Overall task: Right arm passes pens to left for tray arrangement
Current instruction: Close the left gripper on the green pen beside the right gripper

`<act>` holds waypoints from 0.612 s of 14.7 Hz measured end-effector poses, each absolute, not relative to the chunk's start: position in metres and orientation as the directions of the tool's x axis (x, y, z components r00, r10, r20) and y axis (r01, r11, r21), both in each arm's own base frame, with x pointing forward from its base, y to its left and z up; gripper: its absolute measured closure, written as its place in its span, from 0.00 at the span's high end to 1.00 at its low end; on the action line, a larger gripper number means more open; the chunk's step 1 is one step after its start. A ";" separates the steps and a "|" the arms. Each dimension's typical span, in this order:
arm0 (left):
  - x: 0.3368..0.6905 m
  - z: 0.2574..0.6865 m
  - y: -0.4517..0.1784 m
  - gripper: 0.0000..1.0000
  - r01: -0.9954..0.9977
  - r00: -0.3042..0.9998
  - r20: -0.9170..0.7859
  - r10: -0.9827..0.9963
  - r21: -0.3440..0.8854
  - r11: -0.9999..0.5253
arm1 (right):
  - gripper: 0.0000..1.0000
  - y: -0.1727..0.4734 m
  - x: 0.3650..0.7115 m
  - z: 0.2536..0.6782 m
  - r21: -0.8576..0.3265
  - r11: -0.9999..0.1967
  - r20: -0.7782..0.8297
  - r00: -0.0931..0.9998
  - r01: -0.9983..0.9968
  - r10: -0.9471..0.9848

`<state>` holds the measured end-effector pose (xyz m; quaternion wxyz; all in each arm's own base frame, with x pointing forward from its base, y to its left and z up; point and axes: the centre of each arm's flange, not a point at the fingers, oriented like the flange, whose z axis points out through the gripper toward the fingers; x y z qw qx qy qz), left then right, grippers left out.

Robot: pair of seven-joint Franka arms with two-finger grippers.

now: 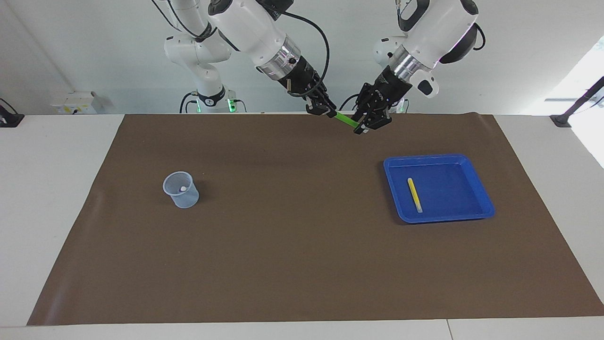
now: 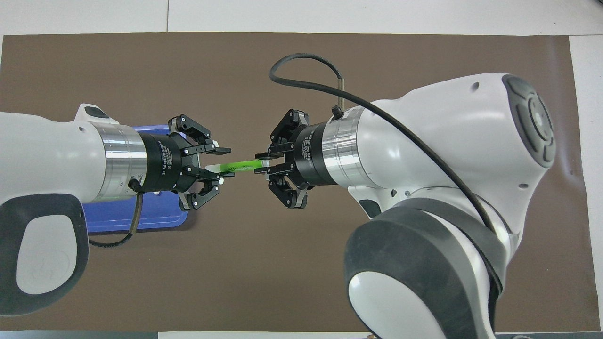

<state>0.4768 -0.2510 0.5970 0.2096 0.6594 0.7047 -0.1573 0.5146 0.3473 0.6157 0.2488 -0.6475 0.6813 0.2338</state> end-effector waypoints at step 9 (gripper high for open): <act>0.474 0.597 -0.253 0.19 0.996 -0.030 -0.500 0.865 0.055 0.066 | 0.18 0.346 0.518 0.616 -0.010 0.062 -0.647 -0.040 -0.998 -0.761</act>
